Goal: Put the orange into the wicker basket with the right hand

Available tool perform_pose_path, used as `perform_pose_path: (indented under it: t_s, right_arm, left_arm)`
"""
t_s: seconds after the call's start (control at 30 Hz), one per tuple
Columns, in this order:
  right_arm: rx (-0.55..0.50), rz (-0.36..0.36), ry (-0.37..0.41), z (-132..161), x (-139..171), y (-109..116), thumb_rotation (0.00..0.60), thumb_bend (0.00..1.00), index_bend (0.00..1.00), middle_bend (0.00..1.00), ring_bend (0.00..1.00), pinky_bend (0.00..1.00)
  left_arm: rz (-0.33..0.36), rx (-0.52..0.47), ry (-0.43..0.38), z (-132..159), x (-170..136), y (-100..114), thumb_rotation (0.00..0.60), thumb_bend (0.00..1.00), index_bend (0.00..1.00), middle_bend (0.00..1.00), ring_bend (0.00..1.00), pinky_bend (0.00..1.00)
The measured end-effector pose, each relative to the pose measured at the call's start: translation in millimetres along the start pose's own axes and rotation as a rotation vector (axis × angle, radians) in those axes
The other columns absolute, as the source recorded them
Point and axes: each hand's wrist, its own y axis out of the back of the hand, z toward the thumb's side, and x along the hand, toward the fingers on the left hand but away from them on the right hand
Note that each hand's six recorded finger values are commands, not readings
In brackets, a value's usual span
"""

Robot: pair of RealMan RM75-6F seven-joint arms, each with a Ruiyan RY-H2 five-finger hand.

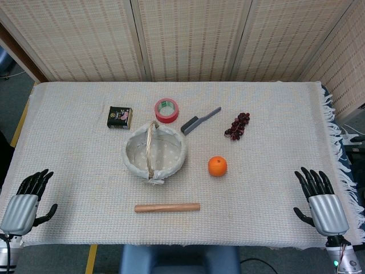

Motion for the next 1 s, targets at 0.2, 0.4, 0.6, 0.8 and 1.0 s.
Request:
perform_pose_path:
  t_s: [0.2, 0.4, 0.6, 0.8, 1.0]
  right_arm:
    - [-0.004, 0.004, -0.006, -1, 0, 0, 0.6, 0.1, 0.0, 0.0, 0.0, 0.01]
    - [-0.023, 0.025, -0.013, 3, -6, 2, 0.6, 0.1, 0.0, 0.0, 0.0, 0.01]
    - [-0.066, 0.089, -0.018, 20, -26, 0, 0.6, 0.1, 0.0, 0.0, 0.0, 0.01]
    - [-0.036, 0.141, 0.007, 49, -57, -5, 0.6, 0.1, 0.0, 0.0, 0.0, 0.01]
    - [-0.061, 0.222, 0.011, 90, -90, -22, 0.6, 0.1, 0.0, 0.0, 0.0, 0.01]
  left_arm:
    - [0.001, 0.001, -0.003, 1, 0, 0, 0.6, 0.35, 0.0, 0.0, 0.0, 0.08]
    - [-0.001, -0.003, 0.004, 0, 0, -1, 0.6, 0.35, 0.0, 0.0, 0.0, 0.08]
    - [-0.003, -0.007, -0.001, 0, 0, 0, 0.6, 0.35, 0.0, 0.0, 0.0, 0.08]
    - [-0.006, -0.013, -0.002, 0, 0, 0, 0.6, 0.35, 0.0, 0.0, 0.0, 0.08]
    - [-0.007, -0.014, -0.002, 0, 0, 0, 0.6, 0.35, 0.0, 0.0, 0.0, 0.08]
